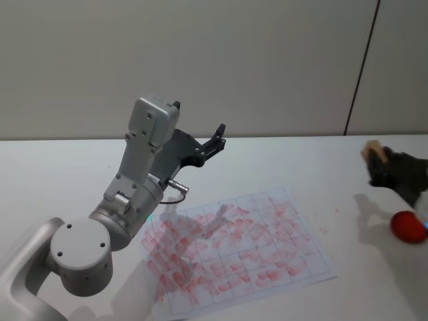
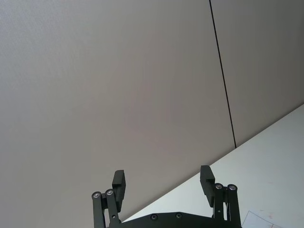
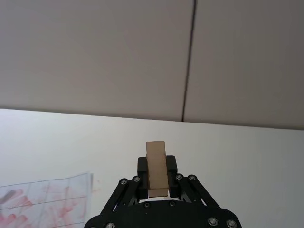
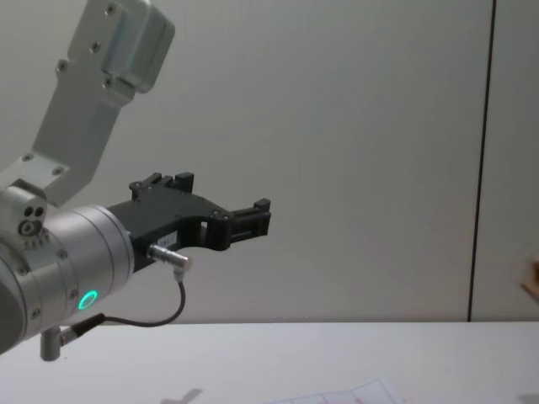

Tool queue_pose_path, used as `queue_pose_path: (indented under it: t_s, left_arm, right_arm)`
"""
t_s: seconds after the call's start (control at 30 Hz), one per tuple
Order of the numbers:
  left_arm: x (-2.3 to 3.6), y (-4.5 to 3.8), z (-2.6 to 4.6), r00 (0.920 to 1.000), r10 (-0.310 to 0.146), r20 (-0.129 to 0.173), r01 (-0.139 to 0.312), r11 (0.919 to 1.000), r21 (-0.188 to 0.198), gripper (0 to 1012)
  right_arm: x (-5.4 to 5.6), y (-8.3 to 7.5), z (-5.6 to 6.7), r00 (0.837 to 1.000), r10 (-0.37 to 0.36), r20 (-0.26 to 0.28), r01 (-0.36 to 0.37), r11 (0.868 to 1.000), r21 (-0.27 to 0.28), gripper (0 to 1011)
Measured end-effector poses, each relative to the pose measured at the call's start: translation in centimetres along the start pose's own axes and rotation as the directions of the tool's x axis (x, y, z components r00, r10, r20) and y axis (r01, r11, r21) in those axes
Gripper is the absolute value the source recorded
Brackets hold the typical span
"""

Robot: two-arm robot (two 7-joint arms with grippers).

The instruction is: Use the one hand to pick up the stamp and affix it onto the A4 paper.

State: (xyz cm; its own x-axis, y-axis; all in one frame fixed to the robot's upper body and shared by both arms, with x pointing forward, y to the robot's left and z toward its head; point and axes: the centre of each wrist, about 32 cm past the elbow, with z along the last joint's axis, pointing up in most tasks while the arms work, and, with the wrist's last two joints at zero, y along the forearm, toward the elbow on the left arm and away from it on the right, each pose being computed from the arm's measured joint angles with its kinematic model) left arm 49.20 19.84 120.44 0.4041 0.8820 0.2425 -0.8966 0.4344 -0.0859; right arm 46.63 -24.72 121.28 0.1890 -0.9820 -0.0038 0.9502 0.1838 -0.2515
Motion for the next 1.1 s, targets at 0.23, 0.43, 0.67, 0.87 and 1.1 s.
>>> queue_pose_path:
  t_s: [0.23,0.43,0.67,0.87,1.1]
  left_arm:
    - [0.0,0.0,0.0,1.0,0.0,0.0,0.0,1.0,0.0,1001]
    - [0.0,0.0,0.0,1.0,0.0,0.0,0.0,1.0,0.0,1002]
    - [0.0,0.0,0.0,1.0,0.0,0.0,0.0,1.0,0.0,1002]
    - [0.0,0.0,0.0,1.0,0.0,0.0,0.0,1.0,0.0,1001]
    - [0.0,0.0,0.0,1.0,0.0,0.0,0.0,1.0,0.0,1001]
  right_arm:
    - [-1.8,1.4,0.2,0.997,0.072,0.019,-0.072,0.997,-0.024,216]
    - [-3.9,3.1,-0.3,0.99,0.136,0.031,-0.134,0.989,-0.064,214]
    - [-5.4,4.5,-0.8,0.984,0.173,0.038,-0.168,0.981,-0.097,214]
    - [-6.6,5.7,-1.2,0.98,0.194,0.04,-0.188,0.974,-0.124,214]
    - [-7.6,6.8,-1.9,0.978,0.204,0.04,-0.196,0.968,-0.158,214]
